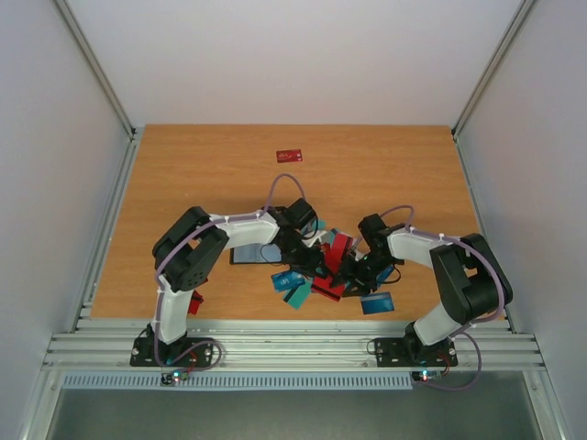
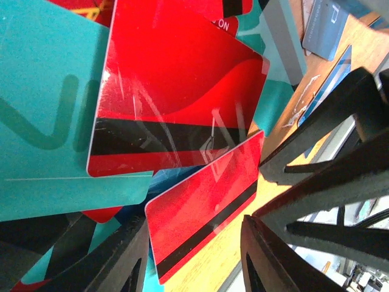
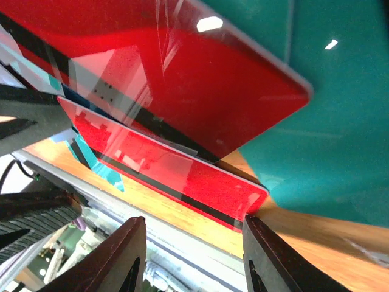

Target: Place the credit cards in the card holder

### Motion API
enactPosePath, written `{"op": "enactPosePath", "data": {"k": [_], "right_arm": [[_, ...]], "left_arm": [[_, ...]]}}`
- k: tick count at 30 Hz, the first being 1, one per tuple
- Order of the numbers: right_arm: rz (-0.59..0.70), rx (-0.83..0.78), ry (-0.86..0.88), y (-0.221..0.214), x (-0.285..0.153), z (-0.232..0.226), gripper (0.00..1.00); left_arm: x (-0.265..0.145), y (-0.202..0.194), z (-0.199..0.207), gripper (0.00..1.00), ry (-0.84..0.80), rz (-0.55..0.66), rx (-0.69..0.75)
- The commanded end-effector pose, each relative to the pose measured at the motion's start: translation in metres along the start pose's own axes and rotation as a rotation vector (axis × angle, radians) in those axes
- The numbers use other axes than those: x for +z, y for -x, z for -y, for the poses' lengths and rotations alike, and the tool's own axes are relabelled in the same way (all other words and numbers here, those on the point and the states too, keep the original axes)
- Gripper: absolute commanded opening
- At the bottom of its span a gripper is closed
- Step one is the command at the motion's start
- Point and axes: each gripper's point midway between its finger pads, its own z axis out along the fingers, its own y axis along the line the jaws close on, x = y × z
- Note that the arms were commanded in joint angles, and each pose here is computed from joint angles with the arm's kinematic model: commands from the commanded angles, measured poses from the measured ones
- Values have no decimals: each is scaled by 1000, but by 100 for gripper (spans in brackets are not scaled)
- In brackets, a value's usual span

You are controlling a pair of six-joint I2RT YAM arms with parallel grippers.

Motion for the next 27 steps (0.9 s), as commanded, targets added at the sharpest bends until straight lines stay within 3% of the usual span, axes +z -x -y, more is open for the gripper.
{"op": "enactPosePath", "data": {"k": [1,13,27], "right_arm": [[-16,-59,27,0,11,-8,45],[-181,-58,46,-36,28,-12,45],[-230,-58,7,-66,29,-3,45]], "left_arm": [[9,-19,-10,44,14,-47,-39],[4,-41,6,43,-78,-55,-29],[11,-77,23,42,-118,-111,-4]]}}
